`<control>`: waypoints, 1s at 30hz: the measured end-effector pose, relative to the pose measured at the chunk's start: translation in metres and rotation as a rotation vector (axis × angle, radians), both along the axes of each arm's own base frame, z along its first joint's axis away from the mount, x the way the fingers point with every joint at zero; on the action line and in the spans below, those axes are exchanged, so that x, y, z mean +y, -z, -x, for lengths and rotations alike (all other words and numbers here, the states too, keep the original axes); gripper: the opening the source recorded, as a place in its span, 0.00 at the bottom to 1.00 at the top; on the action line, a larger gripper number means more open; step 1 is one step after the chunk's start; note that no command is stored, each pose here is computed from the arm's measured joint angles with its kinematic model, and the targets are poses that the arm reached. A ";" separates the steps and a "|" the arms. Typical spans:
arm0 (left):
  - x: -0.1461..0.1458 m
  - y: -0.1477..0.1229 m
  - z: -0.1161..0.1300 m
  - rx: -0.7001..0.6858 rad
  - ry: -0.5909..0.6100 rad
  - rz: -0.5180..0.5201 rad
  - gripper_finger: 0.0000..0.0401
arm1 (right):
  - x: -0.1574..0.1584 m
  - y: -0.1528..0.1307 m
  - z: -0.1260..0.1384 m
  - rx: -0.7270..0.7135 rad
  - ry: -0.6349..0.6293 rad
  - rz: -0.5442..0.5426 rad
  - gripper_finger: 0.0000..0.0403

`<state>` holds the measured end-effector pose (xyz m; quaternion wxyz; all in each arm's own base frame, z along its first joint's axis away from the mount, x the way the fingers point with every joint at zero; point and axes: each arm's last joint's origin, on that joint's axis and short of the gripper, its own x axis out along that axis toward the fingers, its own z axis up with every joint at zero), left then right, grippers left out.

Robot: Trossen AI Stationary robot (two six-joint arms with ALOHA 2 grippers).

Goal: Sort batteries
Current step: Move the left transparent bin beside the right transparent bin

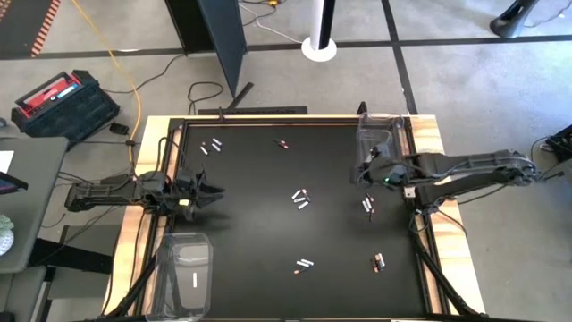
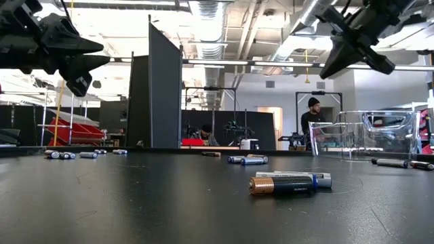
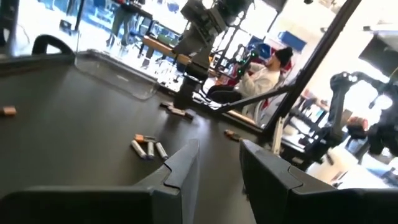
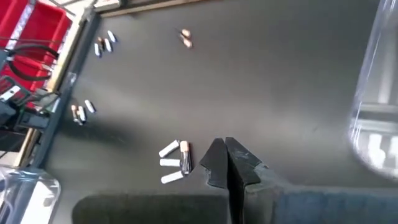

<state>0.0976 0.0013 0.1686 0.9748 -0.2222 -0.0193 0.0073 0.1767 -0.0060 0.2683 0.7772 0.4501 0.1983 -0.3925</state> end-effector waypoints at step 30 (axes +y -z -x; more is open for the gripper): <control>-0.020 -0.141 -0.037 1.150 -0.347 0.256 0.00 | 0.035 0.013 -0.028 0.040 -0.211 0.144 0.02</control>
